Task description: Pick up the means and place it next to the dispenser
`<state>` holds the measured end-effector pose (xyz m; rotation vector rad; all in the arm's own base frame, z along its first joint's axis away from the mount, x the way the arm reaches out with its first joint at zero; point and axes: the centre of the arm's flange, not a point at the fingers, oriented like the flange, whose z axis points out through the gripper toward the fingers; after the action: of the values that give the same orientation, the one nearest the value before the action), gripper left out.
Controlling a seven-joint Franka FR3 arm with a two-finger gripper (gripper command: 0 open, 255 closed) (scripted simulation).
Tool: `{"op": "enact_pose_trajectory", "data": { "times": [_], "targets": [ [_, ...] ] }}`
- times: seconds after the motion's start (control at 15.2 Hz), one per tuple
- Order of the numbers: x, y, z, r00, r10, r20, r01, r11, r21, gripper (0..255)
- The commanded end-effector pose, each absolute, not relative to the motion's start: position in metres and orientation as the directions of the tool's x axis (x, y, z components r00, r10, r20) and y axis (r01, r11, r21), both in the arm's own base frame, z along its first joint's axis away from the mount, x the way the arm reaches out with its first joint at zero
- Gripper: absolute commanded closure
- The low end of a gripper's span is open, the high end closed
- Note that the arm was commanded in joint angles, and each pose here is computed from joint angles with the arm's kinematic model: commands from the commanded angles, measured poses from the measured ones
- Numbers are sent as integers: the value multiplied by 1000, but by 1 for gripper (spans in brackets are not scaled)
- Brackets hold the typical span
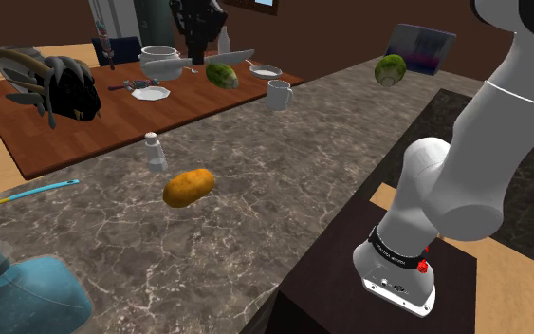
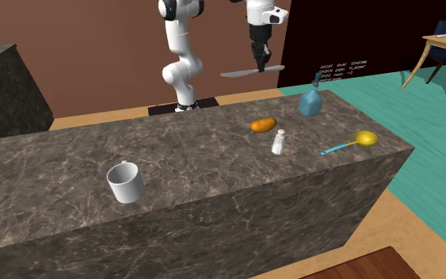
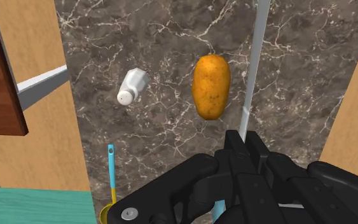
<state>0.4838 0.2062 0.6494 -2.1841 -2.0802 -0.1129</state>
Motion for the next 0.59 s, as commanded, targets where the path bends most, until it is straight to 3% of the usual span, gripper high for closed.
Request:
{"op": "enact_pose_trajectory", "data": {
  "times": [0.0,0.53],
  "targets": [
    [472,228,649,52,989,139,998,-48,-38,255],
    [419,319,649,52,989,139,998,-48,-38,255]
  ]
}}
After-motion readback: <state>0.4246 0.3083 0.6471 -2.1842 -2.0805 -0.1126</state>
